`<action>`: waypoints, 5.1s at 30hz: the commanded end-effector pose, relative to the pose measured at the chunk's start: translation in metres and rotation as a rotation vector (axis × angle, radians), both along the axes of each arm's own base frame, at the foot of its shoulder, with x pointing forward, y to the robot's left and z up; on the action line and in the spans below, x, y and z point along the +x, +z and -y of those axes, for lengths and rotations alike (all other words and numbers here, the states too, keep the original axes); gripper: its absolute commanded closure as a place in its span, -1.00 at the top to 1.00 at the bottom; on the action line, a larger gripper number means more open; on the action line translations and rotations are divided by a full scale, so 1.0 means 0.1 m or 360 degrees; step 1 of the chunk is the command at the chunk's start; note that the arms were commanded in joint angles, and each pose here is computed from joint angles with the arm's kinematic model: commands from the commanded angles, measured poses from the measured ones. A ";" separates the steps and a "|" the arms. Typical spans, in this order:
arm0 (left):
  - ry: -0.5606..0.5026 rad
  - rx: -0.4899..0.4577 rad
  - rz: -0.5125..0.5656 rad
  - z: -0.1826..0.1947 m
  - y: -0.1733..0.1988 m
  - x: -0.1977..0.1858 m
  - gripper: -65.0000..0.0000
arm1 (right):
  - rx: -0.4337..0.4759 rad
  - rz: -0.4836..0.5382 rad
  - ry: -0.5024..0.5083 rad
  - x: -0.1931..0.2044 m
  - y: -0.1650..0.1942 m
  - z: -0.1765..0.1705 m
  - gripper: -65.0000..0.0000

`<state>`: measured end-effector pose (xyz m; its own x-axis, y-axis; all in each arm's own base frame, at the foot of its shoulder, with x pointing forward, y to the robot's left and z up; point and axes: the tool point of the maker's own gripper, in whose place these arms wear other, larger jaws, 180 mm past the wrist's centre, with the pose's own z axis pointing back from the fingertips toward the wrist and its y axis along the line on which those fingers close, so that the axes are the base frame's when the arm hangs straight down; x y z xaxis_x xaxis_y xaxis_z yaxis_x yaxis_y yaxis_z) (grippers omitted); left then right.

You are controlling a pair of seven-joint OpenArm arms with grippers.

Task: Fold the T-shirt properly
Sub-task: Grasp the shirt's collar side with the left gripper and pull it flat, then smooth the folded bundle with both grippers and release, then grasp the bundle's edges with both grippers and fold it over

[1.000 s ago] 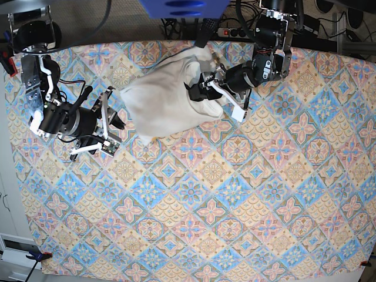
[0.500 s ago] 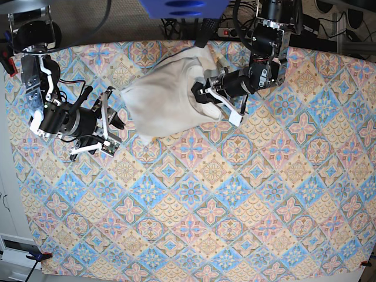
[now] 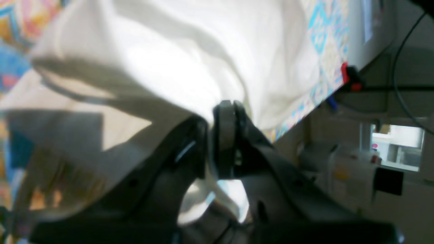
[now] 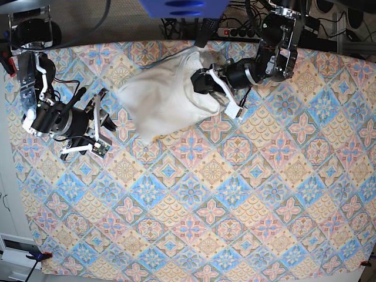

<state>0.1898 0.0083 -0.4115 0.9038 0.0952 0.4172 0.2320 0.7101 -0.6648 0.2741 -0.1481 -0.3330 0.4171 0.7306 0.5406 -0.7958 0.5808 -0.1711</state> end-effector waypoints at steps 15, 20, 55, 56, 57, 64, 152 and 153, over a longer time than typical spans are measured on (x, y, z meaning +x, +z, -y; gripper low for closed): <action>0.0035 0.0129 -0.0061 -0.24 -0.30 -0.10 -1.00 | 0.0016 0.0011 0.0012 -0.04 0.02 0.00 -0.31; -0.0003 0.0249 -0.0076 -0.31 -0.44 -0.17 -0.85 | 0.0016 0.0003 0.0012 -0.06 0.01 0.00 -0.30; 0.0131 0.0756 0.0008 -0.92 -0.72 0.38 0.15 | -0.0379 -0.0506 0.0394 -1.00 -1.20 -0.37 -0.51; 0.0139 0.0777 0.0041 -0.95 -0.71 0.40 0.15 | -0.0399 -0.0529 0.0397 -1.07 -1.23 -0.34 -0.51; 0.0146 0.0789 0.0063 -0.97 -0.71 0.42 0.15 | -0.0426 -0.0545 0.0399 -1.11 -1.25 -0.28 -0.51; 0.0117 0.0912 0.0090 -1.09 -0.78 0.40 0.15 | -0.0499 -0.0542 0.0439 -1.23 -1.18 -0.09 -0.51; -0.0379 0.0989 0.0617 -0.69 0.04 0.10 -0.85 | -0.0133 -0.0074 0.0005 0.22 -0.69 -0.12 -0.86; -0.0370 0.0946 0.0616 -0.64 0.09 0.05 -0.85 | -0.0113 -0.0092 -0.0010 0.25 -0.73 -0.16 -0.86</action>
<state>0.1878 0.0774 -0.4145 0.6780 -0.4374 0.5908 0.5561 0.8308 -0.0232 0.2936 -0.1323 -0.4120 0.4596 0.7693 0.4437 -0.8058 0.5713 -0.1560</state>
